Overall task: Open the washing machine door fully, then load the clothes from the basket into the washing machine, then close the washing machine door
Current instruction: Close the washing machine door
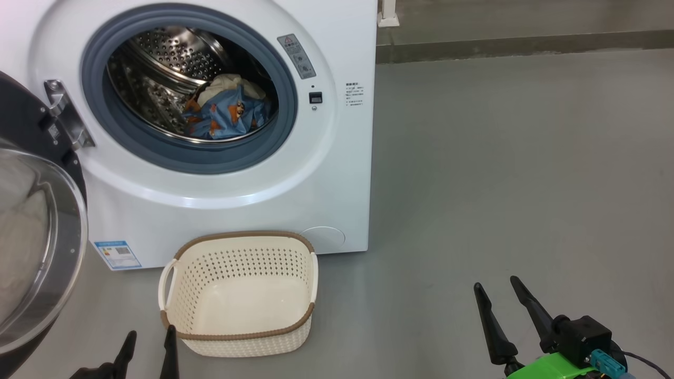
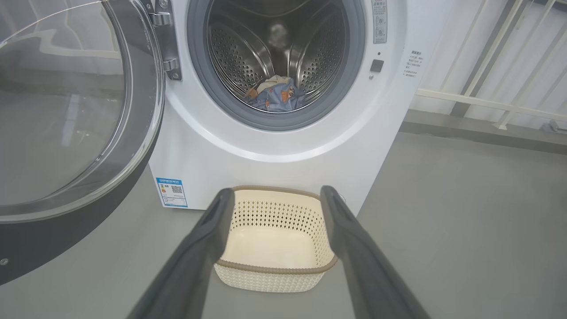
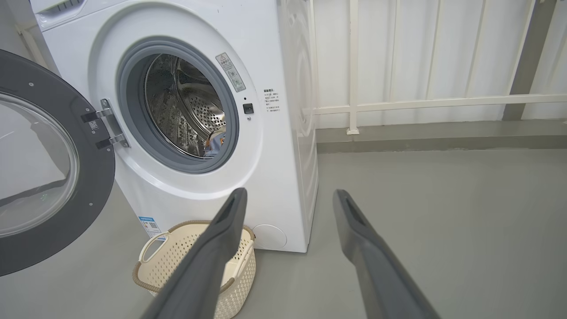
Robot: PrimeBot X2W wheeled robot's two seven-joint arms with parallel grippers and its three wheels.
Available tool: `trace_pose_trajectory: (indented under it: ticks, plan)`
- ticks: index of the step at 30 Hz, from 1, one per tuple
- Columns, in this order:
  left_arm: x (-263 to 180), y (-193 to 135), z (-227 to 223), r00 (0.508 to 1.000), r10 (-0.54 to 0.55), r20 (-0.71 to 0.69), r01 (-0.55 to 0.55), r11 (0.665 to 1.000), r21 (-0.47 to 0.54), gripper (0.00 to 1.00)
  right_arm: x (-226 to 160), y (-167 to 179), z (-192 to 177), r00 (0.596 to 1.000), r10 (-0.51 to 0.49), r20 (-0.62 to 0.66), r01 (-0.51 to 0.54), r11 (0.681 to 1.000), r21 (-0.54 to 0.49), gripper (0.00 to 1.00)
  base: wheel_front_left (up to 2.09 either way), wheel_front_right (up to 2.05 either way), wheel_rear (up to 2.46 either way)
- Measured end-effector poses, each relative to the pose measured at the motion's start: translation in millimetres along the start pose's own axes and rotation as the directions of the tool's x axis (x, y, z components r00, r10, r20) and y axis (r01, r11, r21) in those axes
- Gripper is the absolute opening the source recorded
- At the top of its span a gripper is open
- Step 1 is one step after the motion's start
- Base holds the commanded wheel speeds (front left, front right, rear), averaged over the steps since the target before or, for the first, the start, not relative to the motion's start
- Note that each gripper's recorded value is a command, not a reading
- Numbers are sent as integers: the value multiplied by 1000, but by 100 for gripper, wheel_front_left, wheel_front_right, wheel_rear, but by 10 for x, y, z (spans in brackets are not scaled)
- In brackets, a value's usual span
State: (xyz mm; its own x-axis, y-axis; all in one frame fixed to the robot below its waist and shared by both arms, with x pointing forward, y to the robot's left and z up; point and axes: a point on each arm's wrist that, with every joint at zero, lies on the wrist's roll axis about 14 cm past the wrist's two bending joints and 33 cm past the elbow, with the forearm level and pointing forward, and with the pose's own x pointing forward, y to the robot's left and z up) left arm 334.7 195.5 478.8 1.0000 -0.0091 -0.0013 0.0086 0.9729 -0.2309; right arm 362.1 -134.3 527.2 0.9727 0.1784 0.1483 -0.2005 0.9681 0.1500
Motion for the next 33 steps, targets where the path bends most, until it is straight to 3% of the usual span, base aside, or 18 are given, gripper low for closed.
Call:
trace_pose_trajectory:
  ticks: [9, 20, 29, 33]
  plan:
    - [-59, 63, -3, 1000, 27, 3, -27, 1000, -1, 100, 61, 133, -35, 999, 42, -9, -42, 999, 7, 100, 0, 0, 0]
    - [-330, 400, 44, 989, 144, 25, -144, 990, 0, 100, 225, 640, -146, 980, 196, -37, -194, 980, 38, 100, 0, 0, 0]
    - [-718, 788, 132, 960, 274, 62, -275, 961, 7, 100, 320, 1223, -227, 932, 358, -53, -353, 931, 93, 100, 0, 0, 0]
    - [-965, 1011, 238, 927, 360, 102, -362, 932, 4, 100, 317, 1591, -284, 886, 458, -66, -450, 886, 113, 100, 0, 0, 0]
